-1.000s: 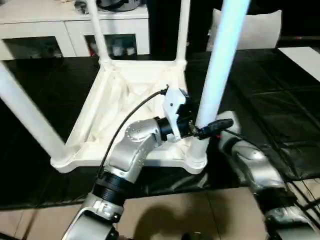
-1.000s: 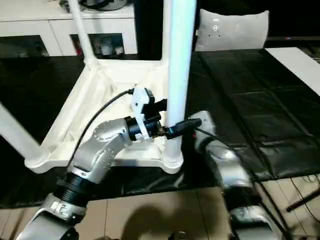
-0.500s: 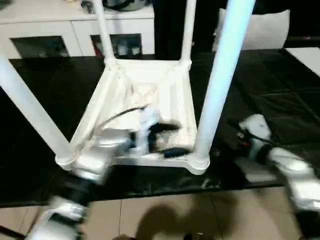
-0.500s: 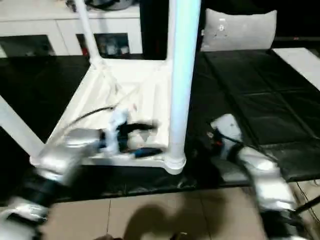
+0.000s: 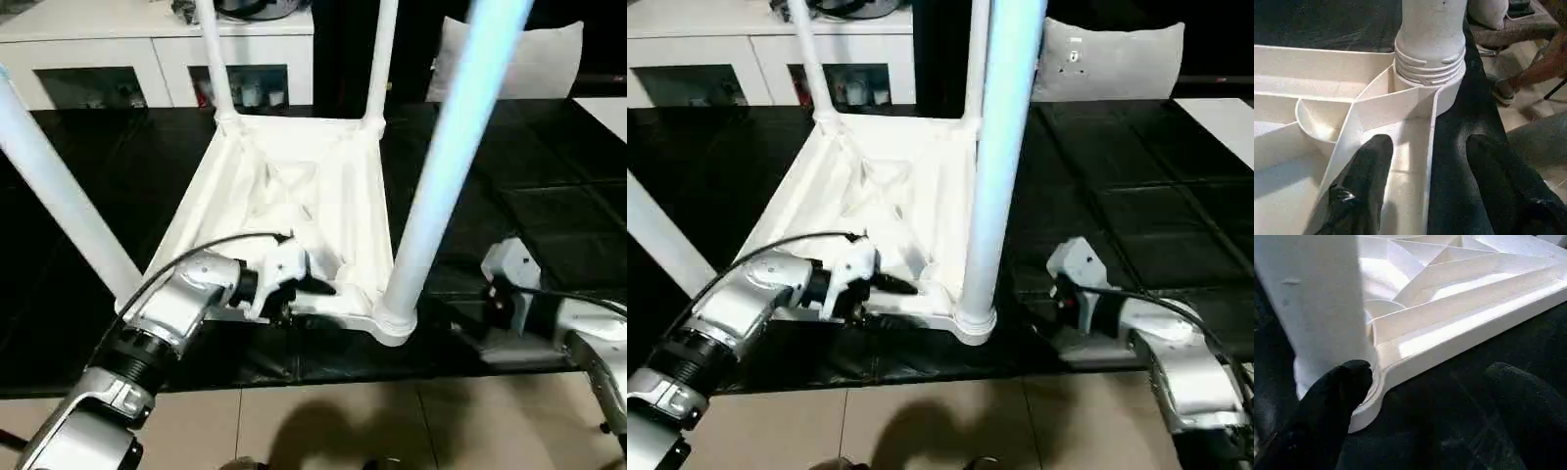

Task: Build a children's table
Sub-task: Rotate table base, then rotate leg to tighten

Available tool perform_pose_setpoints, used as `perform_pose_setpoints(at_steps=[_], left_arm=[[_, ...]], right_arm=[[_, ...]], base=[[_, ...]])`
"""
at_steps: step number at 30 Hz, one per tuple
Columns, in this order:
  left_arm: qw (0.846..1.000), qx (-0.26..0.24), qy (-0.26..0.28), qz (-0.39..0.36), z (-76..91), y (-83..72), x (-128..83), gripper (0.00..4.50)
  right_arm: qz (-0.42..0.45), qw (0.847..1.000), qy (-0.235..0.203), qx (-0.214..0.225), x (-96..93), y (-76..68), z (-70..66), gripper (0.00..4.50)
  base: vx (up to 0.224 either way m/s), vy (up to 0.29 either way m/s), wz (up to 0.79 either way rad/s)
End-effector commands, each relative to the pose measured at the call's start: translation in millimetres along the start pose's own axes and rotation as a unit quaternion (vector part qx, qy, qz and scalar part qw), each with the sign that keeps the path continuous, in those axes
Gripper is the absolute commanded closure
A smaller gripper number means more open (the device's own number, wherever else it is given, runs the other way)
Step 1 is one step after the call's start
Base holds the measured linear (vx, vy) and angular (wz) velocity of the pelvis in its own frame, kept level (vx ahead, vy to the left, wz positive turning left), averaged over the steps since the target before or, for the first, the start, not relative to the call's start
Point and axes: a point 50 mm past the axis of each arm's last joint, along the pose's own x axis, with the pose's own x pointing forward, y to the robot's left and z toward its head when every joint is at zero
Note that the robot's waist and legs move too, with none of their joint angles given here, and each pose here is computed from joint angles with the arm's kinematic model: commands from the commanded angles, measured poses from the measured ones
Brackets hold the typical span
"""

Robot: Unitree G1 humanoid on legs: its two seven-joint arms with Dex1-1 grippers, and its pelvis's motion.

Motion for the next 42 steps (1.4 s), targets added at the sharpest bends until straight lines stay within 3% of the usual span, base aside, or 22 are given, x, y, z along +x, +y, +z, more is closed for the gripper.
perform_pose_setpoints(at_steps=[1, 7, 16, 29, 30, 42], left_arm=[[1.000, 0.005, -0.003, 0.001, 6.9, -0.7, 1, 2.03], [0.999, 0.011, 0.020, 0.049, 0.2, 4.3, 10, 2.49], [0.996, 0.038, 0.074, 0.030, -7.0, 5.6, 9, 3.32], [0.998, 0.037, 0.039, -0.017, -0.4, 5.1, 9, 4.38], [0.998, 0.039, 0.031, -0.023, 1.0, 5.0, 10, 4.47], [0.996, 0.055, 0.033, -0.070, 1.8, 3.3, 10, 4.50]], right_arm=[[0.008, 1.000, -0.001, -0.006, -3.8, 0.5, 4.2, 0.00], [0.013, 1.000, 0.001, -0.012, -9.2, 5.1, 7.3, 0.00], [0.033, 0.999, -0.003, -0.011, -10.6, 11.1, 8.6, 0.00], [0.078, 0.997, -0.027, 0.001, 4.7, 13.6, 13.0, 0.00], [0.088, 0.995, -0.035, 0.008, 7.0, 13.1, 14.4, 0.29], [0.188, 0.980, -0.048, 0.047, 21.8, 8.2, 16.8, 1.24]], base=[[0.000, 0.000, 0.00], [0.000, 0.000, 0.00], [0.000, 0.000, 0.00], [0.000, 0.000, 0.00], [0.000, 0.000, 0.00], [0.000, 0.000, 0.00]])
